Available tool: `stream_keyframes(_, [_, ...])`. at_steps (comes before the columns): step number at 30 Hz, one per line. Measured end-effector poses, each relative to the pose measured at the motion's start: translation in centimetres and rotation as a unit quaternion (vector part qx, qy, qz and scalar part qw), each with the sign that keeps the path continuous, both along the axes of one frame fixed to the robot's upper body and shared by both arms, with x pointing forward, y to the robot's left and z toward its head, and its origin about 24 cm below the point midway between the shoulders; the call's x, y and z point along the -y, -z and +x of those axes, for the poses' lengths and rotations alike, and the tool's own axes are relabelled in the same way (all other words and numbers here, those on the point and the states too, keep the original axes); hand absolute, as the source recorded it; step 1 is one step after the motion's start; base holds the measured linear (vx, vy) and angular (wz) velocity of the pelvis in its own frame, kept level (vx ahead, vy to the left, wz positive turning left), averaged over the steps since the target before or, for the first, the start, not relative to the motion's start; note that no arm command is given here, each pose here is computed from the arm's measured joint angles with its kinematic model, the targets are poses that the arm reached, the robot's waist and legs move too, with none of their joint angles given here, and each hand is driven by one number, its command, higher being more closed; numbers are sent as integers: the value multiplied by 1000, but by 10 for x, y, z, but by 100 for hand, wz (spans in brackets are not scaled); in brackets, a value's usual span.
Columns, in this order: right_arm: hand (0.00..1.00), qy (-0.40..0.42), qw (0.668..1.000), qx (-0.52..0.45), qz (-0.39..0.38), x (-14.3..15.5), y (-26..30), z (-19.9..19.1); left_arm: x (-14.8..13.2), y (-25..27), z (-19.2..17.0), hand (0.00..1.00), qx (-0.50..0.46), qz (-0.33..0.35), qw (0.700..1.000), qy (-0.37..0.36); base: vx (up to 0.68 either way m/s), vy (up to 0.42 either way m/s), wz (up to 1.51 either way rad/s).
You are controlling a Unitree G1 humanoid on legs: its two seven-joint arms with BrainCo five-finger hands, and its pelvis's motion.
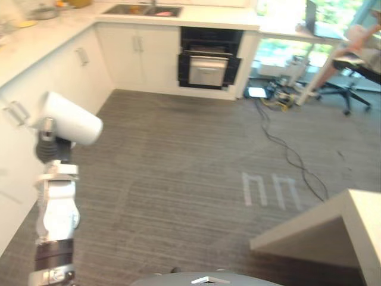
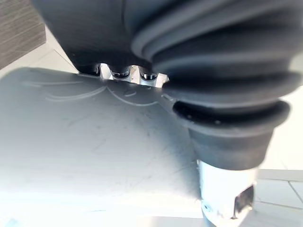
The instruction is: Walk over to the sink, pick up the cup, carry it to the dishwasher, place the cup inside the dishwasher, then close the dishwasher door
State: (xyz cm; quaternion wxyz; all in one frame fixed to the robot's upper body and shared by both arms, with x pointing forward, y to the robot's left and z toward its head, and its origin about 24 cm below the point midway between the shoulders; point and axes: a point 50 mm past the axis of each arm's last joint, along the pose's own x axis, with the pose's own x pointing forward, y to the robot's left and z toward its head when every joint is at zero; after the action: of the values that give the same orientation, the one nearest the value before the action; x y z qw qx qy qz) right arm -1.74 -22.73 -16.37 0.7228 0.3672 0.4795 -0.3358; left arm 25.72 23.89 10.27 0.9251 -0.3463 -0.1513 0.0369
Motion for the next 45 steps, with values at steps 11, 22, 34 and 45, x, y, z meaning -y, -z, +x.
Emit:
stream_keyframes(11, [0,-158,986,45,26,-6,-5,75,24,32,-11,100,-90,32,995,42,-36,-75,1])
stream_keyframes(22, [0,-167,984,33,52,-14,-3,71,25,51,-11,100,-136,79,987,40,-9,-40,-4])
stream_keyframes(34, [0,-49,998,28,7,3,0,45,92,86,-26,100,-180,118,973,84,23,31,4])
stream_keyframes(45, [0,-51,996,70,-12,-21,-1,46,114,58,-4,100,-102,205,964,133,283,-66,39])
